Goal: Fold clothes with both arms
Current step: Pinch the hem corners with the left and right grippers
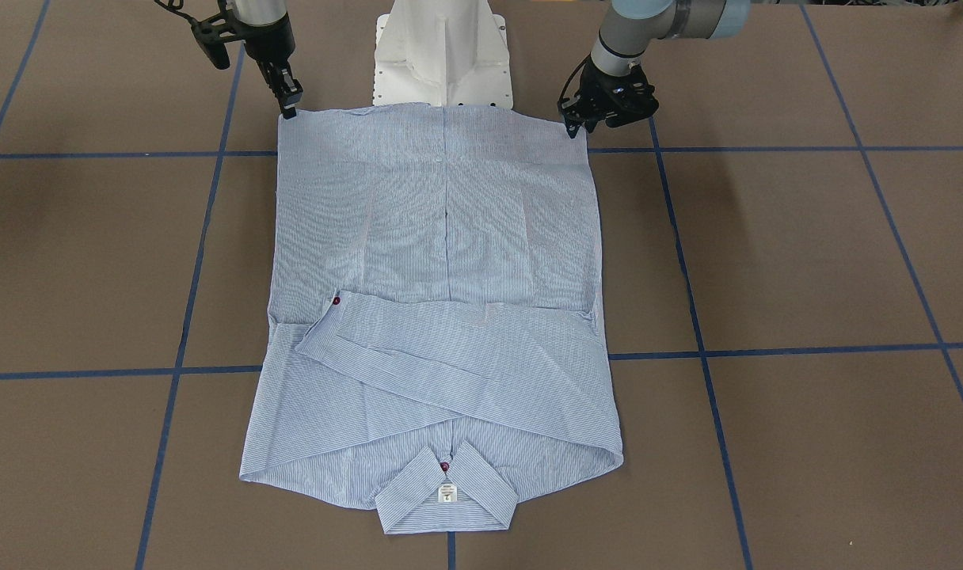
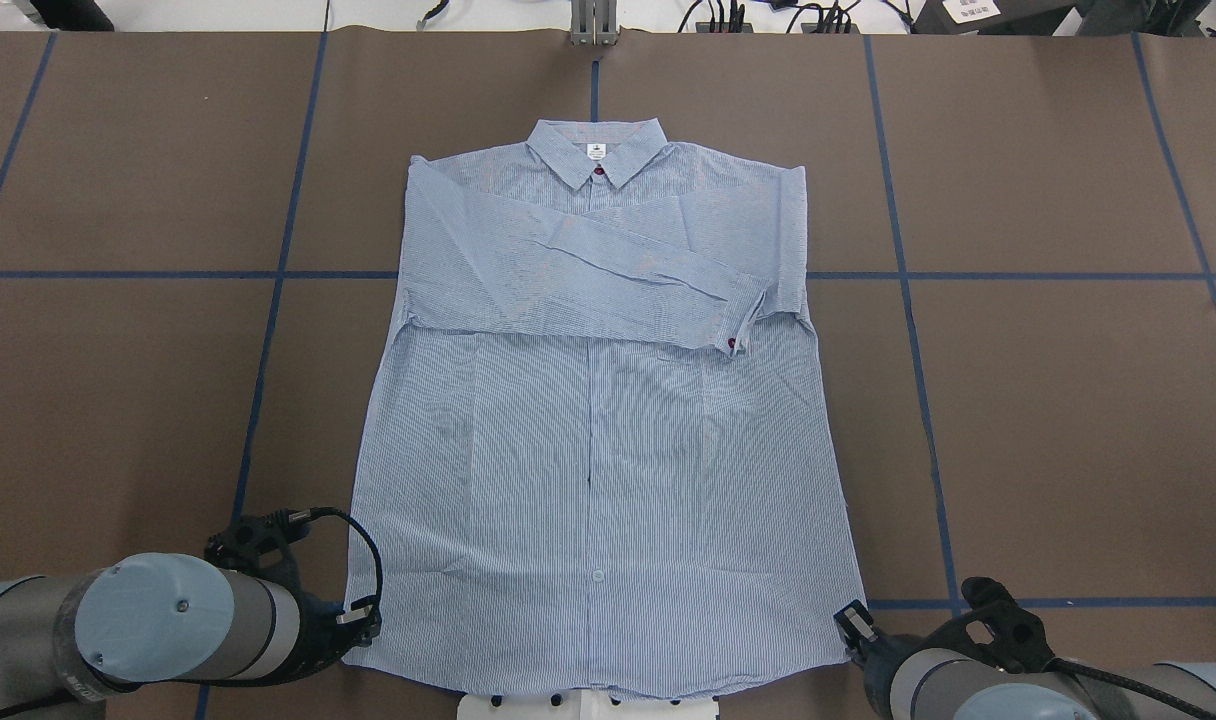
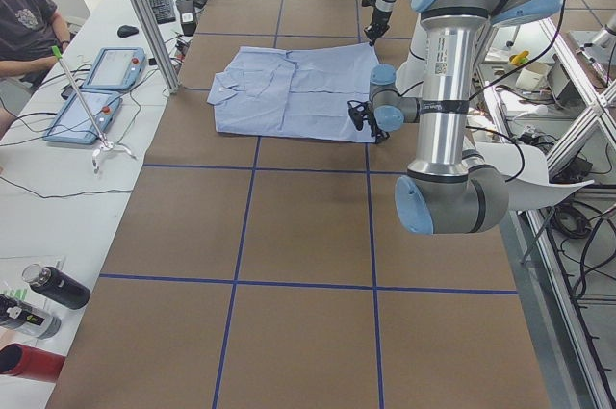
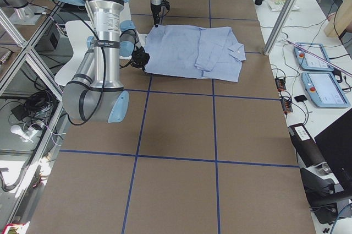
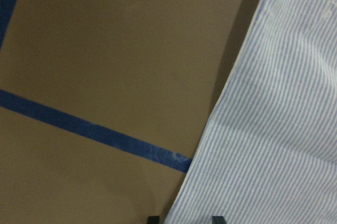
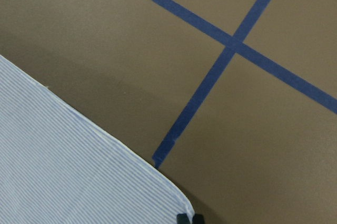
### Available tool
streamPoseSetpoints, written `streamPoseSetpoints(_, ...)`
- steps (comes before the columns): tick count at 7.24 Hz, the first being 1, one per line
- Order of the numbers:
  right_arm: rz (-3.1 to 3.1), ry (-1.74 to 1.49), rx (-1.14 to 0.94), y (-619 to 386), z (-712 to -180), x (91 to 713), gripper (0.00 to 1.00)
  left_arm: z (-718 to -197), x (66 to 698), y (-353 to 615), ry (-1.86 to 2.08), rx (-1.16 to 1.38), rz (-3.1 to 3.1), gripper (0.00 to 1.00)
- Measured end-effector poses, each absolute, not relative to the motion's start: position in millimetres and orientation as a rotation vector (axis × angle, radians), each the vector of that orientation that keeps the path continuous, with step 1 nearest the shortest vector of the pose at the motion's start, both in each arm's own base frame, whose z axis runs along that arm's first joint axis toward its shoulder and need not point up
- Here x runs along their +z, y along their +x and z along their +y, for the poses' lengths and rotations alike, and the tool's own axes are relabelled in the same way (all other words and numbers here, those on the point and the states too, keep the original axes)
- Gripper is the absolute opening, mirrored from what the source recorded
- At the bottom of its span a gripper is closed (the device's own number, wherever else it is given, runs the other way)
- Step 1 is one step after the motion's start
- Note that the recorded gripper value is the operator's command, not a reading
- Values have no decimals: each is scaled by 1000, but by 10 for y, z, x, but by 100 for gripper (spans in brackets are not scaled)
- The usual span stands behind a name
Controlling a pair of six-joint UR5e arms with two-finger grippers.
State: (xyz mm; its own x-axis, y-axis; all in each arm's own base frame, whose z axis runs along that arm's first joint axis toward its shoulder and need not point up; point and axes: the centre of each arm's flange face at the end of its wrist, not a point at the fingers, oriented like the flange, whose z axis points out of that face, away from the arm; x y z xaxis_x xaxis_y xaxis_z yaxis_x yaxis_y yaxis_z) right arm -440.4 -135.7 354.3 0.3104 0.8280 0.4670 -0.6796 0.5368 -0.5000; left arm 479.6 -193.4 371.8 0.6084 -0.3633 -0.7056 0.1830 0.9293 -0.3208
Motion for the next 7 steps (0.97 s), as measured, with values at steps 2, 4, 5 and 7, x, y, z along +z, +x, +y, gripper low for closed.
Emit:
streamPoseSetpoints(2,-757,-227,1004,-4402,-1353,3534,0,-1930,3712,4808,-228,-322,863,0)
streamPoseSetpoints(4,-759,-229,1004,-4399,-1354,3520,0,-1928,3700,4803,-227,-319,865,0)
streamPoseSetpoints(5,-760,-229,1004,-4396,-1354,3516,0,-1925,3665,4787,-227,-315,872,0)
streamPoseSetpoints(7,-781,-236,1018,-4318,-1421,3419,0,-1928,3338,4579,-235,-302,936,0)
